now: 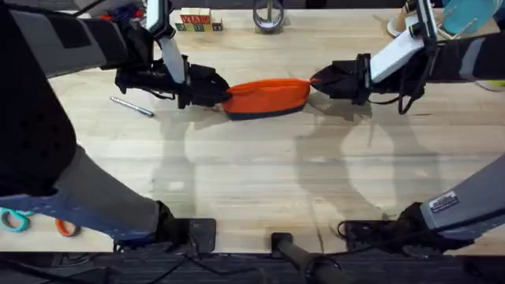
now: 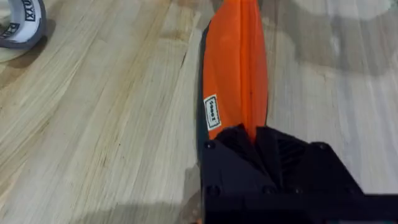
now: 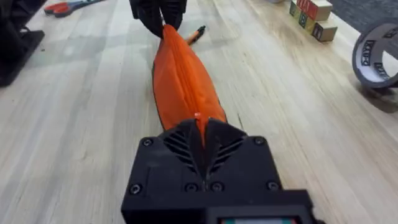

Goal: Unzip the bag, pick up the pens from the table one at a time and place them inside, then zip the bag closed.

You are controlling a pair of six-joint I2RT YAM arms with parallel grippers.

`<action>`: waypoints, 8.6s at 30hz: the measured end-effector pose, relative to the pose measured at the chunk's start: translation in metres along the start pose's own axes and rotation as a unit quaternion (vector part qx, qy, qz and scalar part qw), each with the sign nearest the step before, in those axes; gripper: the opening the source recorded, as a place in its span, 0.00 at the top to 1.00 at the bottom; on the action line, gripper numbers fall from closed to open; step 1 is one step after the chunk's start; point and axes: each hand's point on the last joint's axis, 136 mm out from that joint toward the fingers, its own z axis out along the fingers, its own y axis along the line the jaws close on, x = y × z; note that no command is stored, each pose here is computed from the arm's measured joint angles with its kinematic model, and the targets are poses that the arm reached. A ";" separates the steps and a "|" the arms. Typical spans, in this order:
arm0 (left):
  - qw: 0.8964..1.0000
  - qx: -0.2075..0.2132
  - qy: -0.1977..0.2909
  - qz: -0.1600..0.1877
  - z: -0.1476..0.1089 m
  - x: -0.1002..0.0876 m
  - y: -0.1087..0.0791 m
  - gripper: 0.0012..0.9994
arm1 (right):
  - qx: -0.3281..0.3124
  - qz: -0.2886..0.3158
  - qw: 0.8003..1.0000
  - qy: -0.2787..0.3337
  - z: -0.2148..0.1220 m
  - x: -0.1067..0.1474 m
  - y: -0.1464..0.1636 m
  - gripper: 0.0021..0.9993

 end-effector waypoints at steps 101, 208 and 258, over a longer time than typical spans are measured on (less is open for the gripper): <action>1.000 -0.009 0.011 -0.006 -0.006 0.006 0.003 0.96 | -0.125 0.003 0.992 0.021 0.092 -0.031 0.042 0.01; 0.999 0.007 0.022 -0.027 -0.012 -0.009 0.001 0.96 | 0.086 0.121 0.962 0.229 -0.029 -0.082 0.062 0.00; 0.999 0.007 0.022 -0.027 -0.012 -0.009 0.001 0.96 | 0.055 -0.036 0.931 0.359 0.008 -0.043 0.053 0.01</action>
